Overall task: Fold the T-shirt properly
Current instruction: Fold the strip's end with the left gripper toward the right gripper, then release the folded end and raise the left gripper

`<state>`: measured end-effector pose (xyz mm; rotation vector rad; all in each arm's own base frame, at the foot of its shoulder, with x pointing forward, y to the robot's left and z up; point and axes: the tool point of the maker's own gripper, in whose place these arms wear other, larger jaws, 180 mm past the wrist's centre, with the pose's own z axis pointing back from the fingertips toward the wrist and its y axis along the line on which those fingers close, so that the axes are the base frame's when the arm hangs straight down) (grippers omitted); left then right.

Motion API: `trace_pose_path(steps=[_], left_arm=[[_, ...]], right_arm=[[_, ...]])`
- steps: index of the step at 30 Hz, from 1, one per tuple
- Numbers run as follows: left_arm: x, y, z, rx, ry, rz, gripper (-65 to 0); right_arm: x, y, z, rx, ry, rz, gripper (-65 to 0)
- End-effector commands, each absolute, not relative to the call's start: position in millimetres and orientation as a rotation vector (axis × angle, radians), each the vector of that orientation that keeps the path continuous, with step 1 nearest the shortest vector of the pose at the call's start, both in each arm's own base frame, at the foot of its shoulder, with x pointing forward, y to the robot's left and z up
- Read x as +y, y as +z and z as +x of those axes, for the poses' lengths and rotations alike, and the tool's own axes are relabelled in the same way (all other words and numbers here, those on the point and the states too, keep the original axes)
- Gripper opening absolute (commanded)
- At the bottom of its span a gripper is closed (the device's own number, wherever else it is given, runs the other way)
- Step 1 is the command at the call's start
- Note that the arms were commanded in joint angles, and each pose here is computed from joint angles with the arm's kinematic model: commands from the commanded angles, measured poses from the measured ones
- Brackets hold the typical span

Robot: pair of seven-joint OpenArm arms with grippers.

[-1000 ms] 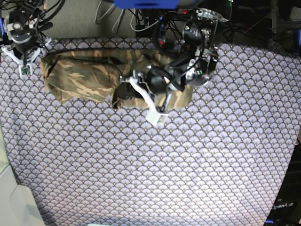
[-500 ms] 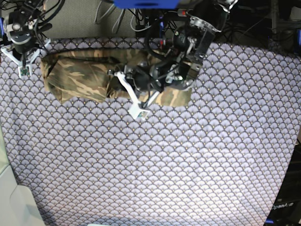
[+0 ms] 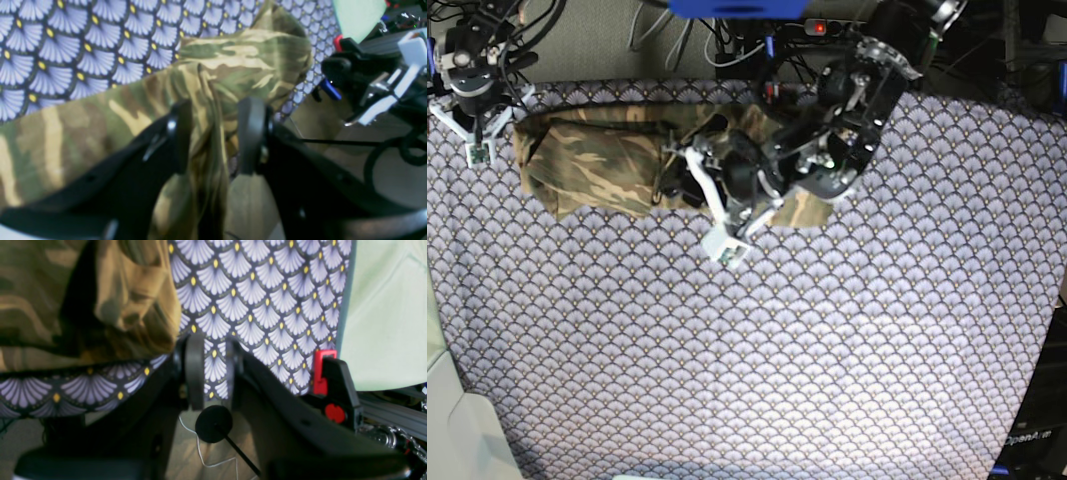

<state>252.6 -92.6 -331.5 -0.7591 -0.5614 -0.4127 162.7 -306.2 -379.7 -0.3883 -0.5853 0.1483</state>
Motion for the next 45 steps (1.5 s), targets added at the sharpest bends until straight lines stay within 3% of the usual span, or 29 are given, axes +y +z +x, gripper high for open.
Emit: trace_pose_path(steps=[1,7,11,19,45], left_arm=[[-89.2,-315.4,266.0,-0.625,-0.4,-0.773,-42.3],[-5.1,-313.0,315.5,-0.745,-0.102,-0.687,-42.4],[55.5,-316.8,330.4,-0.846,0.07,-0.603,-42.5],[116.1,-319.6,323.6,-0.964,0.127,-0.387,-42.5],[124.6,-355.2,316.0,-0.867,0.141,-0.348,-42.4]], right_arm=[[-310.1,-371.3,166.6,-0.613,0.151,-0.409,-52.2],[-314.4,-364.3,178.8,-0.637,0.141,-0.431,-52.1],[-331.1,-358.9,185.9,-0.546,0.138,-0.528,-52.0],[-338.2,-348.2,202.0,-0.539,0.114,-0.57,-47.1],[-322.6,-344.2,194.4,-0.518,0.095,-0.596,-46.5]])
